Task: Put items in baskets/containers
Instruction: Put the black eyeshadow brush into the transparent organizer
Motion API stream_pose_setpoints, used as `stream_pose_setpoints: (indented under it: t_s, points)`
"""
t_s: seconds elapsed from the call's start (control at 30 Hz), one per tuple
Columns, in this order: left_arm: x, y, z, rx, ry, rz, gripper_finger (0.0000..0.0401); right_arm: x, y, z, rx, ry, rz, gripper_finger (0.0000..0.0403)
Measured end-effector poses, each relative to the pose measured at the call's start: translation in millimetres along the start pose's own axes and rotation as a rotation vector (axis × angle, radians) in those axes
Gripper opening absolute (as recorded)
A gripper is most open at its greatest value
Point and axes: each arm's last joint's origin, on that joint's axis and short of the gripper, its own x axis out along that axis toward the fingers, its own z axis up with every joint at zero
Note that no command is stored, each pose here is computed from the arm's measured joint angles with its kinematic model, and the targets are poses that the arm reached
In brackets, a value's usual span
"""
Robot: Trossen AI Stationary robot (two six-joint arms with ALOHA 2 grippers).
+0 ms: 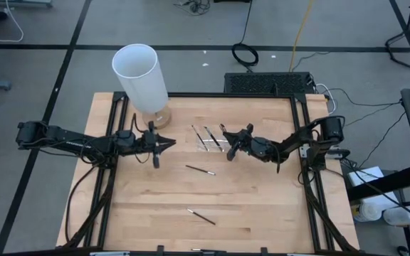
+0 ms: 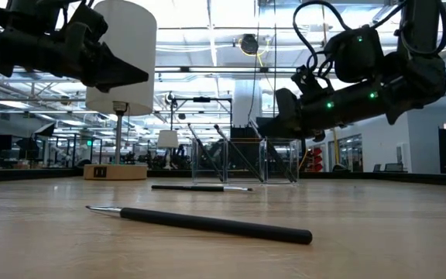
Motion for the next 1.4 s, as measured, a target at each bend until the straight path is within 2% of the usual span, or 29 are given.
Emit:
stream_pose_setpoints:
  t_s: [0.2, 0.57, 0.9, 1.13, 1.4]
  points:
    - [0.0, -1.2, 0.0, 0.0, -0.002, -0.036, 0.0042, 0.0, -0.3, -1.8, -0.008, 0.017, -0.003, 0.0]
    - [0.0, -1.2, 0.1, 0.01, -0.002, -0.036, 0.0042, -0.1, -0.7, -2.7, -0.015, 0.028, -0.006, 0.0]
    - [0.0, -1.2, 0.1, 0.007, -0.002, -0.036, 0.0042, -0.1, -0.9, -3.4, 0.026, 0.034, -0.01, 0.0]
    - [-0.1, -0.9, 3.1, 0.111, -0.036, -0.032, 0.0042, -0.1, -0.9, -3.5, 0.04, 0.035, -0.01, 0.0]
    - [-0.1, -0.9, 3.5, 0.075, -0.039, -0.032, 0.0042, -0.1, -0.9, -3.7, 0.039, 0.037, -0.009, 0.0]
